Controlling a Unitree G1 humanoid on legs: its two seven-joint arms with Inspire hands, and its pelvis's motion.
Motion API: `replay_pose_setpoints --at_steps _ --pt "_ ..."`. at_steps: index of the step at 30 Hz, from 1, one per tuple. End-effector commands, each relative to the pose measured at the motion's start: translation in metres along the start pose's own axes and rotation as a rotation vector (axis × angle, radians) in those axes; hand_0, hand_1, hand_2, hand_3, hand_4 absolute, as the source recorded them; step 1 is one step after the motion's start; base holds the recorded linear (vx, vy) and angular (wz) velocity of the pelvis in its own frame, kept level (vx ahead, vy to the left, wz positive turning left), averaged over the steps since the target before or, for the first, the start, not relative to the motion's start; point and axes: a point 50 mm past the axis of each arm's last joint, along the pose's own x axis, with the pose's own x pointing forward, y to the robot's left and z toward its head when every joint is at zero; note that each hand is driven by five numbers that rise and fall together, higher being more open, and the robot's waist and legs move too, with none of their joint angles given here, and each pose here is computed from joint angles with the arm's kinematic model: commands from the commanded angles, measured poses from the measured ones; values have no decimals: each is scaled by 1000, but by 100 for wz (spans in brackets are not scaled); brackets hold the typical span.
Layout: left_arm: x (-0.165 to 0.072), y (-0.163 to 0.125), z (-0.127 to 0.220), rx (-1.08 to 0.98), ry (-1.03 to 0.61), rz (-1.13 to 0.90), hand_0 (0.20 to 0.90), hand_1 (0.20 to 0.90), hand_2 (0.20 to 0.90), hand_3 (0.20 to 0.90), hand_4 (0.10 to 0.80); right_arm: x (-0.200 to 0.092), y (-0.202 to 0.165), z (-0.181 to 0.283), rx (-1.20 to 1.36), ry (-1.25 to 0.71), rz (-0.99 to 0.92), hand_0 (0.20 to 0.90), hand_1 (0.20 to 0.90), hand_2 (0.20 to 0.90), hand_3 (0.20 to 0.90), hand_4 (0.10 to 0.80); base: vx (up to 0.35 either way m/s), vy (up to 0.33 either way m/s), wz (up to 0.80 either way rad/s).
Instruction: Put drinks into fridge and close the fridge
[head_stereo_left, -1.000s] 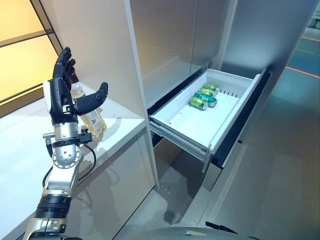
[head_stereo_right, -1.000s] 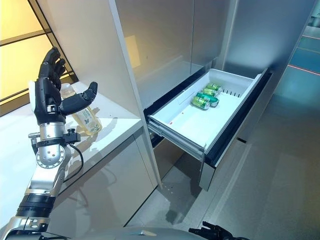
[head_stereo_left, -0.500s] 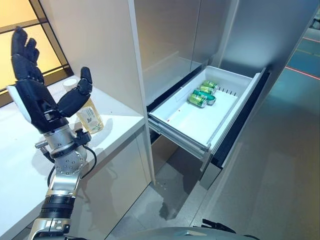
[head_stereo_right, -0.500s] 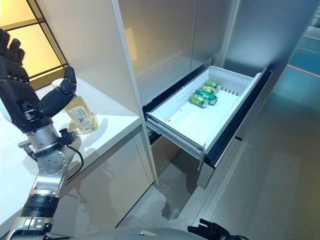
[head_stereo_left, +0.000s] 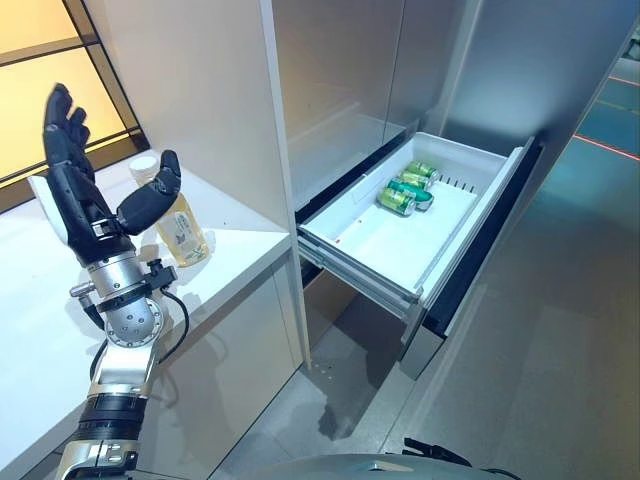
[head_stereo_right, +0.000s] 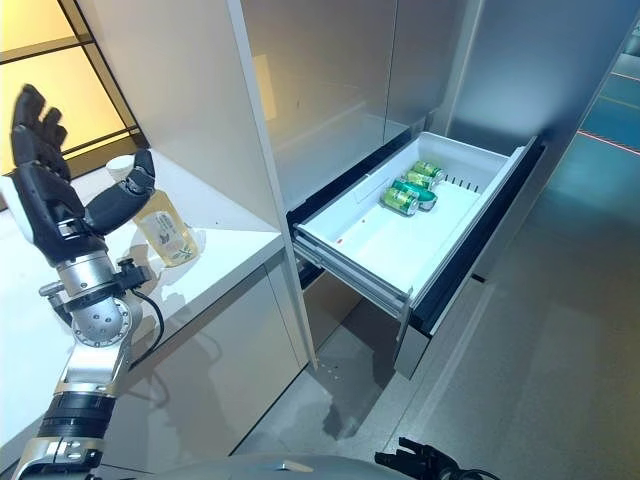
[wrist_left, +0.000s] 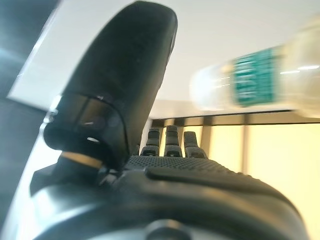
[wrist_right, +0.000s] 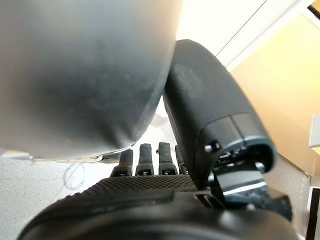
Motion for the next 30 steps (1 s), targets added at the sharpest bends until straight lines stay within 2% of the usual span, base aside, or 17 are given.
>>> replay_pose_setpoints --at_steps 1,11,30 --pt "19 2 14 -57 -81 -15 900 900 900 900 800 2 4 5 -48 7 37 900 900 900 900 800 -3 9 3" --pt "15 -1 6 -95 -2 -159 900 900 900 900 800 1 0 9 -45 6 38 900 900 900 900 800 -1 3 3" --pt "30 -2 0 -124 32 -139 900 900 900 900 800 0 0 3 -51 27 37 900 900 900 900 800 2 0 1"
